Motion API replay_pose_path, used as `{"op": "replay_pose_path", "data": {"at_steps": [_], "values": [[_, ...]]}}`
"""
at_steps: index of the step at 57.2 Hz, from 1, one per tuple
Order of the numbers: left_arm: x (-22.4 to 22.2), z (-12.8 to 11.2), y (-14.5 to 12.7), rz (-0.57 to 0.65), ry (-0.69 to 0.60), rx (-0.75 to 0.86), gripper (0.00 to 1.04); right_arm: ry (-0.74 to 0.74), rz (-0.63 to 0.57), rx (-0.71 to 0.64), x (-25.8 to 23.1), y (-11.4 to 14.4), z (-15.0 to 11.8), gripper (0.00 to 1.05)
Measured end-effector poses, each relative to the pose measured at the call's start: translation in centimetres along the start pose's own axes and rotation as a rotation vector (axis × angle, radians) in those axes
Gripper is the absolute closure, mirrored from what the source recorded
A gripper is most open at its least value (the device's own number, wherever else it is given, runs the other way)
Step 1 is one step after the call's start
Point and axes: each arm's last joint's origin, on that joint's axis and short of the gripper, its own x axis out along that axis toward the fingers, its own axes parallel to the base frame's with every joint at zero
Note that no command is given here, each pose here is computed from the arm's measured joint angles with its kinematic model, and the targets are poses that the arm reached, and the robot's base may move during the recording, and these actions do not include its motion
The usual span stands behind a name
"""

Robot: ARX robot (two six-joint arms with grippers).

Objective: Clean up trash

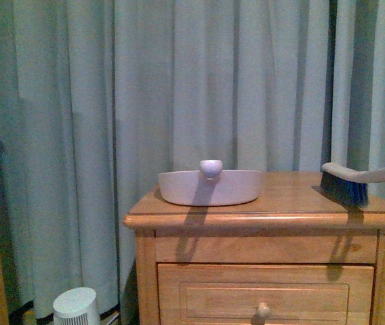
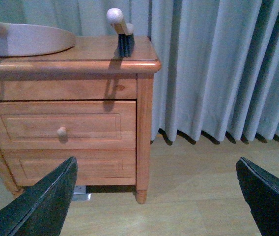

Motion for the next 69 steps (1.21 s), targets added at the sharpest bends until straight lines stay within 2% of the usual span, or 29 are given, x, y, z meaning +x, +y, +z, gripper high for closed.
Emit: {"op": "replay_pose_path", "data": {"at_steps": [52,55,59,64,69], "values": [[0.0,0.0,0.0,0.000,0.000,0.000,0.08,0.000,0.000,0.000,0.0,0.0,0.0,0.07],[0.1,-0.2,-0.1,-0.081,0.088,-0.047,0.08,0.000,-0.001,0.000,0.0,0.0,0.0,0.07],[0.6,-0.4,-0.4,-0.126,0.179,-0.080,0.08,0.000,0.000,0.000,0.0,0.0,0.0,0.07],[1.7,0.8,-1.1,-0.151,0.209,-0.064,0.08,0.000,0.000,0.000,0.0,0.0,0.0,0.07],[4.0,3.5,-2.6,-0.196,0.196,-0.001,0.08,0.000,0.000,0.000,0.0,0.0,0.0,0.07]]}}
